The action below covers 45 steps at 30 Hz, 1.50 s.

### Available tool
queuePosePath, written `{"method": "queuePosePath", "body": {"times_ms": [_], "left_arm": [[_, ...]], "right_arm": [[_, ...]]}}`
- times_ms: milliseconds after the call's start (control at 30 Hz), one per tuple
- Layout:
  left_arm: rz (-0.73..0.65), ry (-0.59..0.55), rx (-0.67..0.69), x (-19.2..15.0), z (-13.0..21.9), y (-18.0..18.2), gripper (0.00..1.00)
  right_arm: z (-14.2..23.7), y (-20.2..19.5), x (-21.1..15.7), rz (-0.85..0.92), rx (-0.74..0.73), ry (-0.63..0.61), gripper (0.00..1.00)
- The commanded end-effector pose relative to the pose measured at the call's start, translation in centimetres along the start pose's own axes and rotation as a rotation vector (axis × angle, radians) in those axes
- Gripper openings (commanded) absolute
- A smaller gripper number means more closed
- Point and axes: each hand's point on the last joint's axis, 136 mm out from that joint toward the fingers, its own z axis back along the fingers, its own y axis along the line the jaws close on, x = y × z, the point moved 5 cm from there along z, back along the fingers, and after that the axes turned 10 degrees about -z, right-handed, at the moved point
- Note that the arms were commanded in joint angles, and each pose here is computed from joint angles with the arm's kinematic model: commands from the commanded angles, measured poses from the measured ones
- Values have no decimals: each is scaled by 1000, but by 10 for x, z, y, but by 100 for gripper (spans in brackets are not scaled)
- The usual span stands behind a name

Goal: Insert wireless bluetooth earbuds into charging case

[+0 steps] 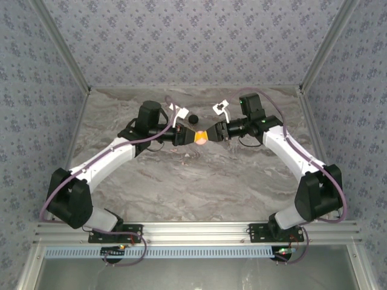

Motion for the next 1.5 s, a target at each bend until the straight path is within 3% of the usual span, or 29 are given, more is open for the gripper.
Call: {"method": "queuePosePath", "body": {"times_ms": [0, 333, 767, 933, 1067, 1300, 1467], "left_arm": [[-78, -39, -43, 18, 8, -21, 23], [-77, -45, -31, 20, 8, -21, 25], [-34, -189, 76, 31, 20, -17, 53], [16, -299, 85, 35, 26, -17, 59], [24, -303, 66, 32, 22, -20, 63], [-10, -290, 41, 34, 17, -31, 64], [-6, -291, 30, 35, 15, -31, 57]], "right_arm": [[-1, 9, 1, 22, 31, 20, 38], [-1, 16, 0, 40, 48, 28, 23], [20, 30, 20, 44, 31, -94, 20], [30, 34, 31, 43, 6, -161, 19], [32, 40, 37, 51, 14, -177, 20], [29, 48, 37, 65, 35, -166, 20], [28, 51, 38, 71, 44, -166, 21]]}}
